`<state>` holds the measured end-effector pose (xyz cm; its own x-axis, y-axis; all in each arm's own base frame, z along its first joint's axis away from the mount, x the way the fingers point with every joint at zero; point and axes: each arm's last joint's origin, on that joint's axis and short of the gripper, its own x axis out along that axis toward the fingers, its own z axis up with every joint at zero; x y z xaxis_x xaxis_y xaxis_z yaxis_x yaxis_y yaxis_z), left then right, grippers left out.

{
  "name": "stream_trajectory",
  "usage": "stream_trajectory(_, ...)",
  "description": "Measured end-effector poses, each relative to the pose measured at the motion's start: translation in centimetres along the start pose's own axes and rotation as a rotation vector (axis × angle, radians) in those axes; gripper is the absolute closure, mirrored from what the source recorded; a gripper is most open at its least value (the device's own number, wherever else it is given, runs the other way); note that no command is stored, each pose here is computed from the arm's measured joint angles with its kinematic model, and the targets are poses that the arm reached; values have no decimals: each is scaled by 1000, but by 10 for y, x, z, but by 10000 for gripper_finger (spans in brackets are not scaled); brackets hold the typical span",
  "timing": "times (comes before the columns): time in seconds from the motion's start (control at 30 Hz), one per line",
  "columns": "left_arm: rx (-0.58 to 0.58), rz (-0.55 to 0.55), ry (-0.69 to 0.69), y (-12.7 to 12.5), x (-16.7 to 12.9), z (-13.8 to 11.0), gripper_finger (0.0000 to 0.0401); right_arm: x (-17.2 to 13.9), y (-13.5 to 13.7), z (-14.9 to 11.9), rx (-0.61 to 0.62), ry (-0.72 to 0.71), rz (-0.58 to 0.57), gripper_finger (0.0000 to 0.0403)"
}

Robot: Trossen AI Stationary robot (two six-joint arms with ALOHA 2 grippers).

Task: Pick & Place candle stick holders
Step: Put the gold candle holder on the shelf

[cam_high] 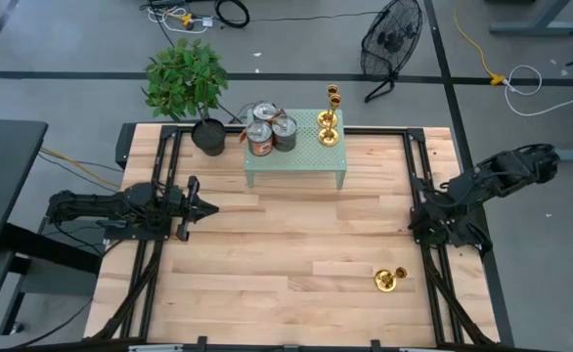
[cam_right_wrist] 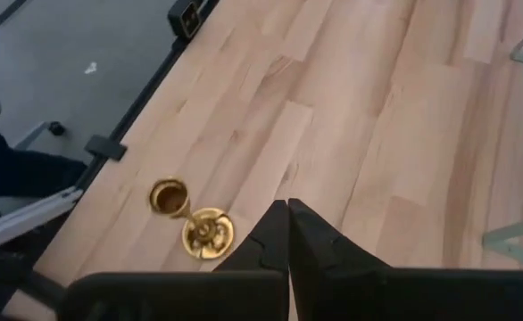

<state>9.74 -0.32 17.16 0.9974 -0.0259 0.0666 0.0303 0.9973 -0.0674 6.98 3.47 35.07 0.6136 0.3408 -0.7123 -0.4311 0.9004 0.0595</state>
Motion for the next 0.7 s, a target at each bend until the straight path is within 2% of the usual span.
stream_trajectory(0.4, 0, 0, 0, 0, 0, 0, 371, -9, 2, -12, -10, -18, 62, 403)
stream_trajectory(0.7, 0, 0, 0, 0, 0, 0, 371, 24, 2, -40, 29, 109, 130, 403)
